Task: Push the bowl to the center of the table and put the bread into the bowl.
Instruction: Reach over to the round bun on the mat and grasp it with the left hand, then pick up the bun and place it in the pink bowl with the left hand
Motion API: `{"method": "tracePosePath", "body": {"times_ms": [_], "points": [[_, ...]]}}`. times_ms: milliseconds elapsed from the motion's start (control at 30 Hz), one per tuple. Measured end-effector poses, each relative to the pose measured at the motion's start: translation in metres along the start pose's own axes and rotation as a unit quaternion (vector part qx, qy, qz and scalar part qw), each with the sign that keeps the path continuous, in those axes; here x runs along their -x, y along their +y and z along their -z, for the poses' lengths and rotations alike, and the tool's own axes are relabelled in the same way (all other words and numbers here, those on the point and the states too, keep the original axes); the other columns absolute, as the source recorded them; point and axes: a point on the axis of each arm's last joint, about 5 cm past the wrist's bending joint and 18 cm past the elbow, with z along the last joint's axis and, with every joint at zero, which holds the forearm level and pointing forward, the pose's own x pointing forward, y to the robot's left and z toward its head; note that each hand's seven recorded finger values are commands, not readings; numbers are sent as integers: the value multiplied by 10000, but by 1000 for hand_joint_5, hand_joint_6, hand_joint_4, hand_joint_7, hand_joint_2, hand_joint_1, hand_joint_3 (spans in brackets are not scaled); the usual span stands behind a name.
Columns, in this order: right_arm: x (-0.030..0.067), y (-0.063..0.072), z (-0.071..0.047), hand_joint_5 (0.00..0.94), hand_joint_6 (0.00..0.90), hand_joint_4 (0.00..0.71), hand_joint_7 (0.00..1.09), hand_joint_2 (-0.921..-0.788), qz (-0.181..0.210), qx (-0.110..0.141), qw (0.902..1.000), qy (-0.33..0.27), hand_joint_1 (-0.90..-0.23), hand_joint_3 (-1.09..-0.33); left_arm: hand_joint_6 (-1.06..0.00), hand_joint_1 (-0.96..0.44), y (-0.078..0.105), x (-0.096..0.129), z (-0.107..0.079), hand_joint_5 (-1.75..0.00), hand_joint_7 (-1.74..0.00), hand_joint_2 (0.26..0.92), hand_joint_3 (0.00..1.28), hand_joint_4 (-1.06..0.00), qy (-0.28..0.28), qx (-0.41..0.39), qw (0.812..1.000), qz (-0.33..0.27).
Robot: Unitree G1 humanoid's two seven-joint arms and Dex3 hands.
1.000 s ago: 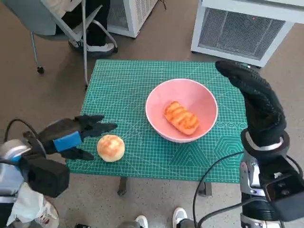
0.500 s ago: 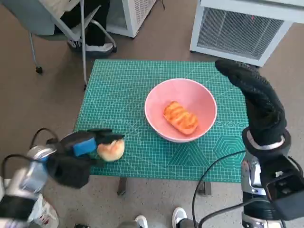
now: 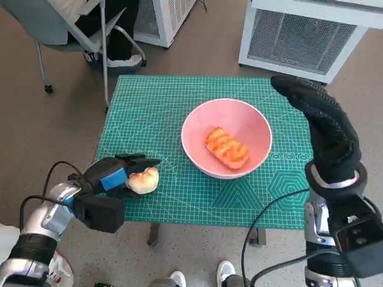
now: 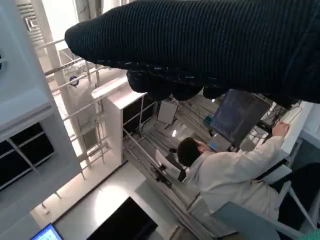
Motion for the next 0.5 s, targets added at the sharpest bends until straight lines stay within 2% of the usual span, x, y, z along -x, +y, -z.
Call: {"method": "tracePosePath", "body": {"times_ms": [100,267,500], "points": [[-3,-1,-4,0,-1,299,659,-921,4,-1,10000,-15,-553,-740,-514,-3,49,8,3,-1371,-1188,920,184,-542,-42,88,9999,-63],[-4,-7,-9,0,-1,299,659,-921,21,4,10000,-35,-552,-739,-544,0,144,38,-19,-1410,-1188,920,184,-516,-212,209,9995,-102],[-4,-5,-8,1,-1,300,659,-921,27,0,10000,-37,-552,-737,-557,0,434,77,-150,-1428,-1196,920,191,-484,-759,350,9933,-803]]}}
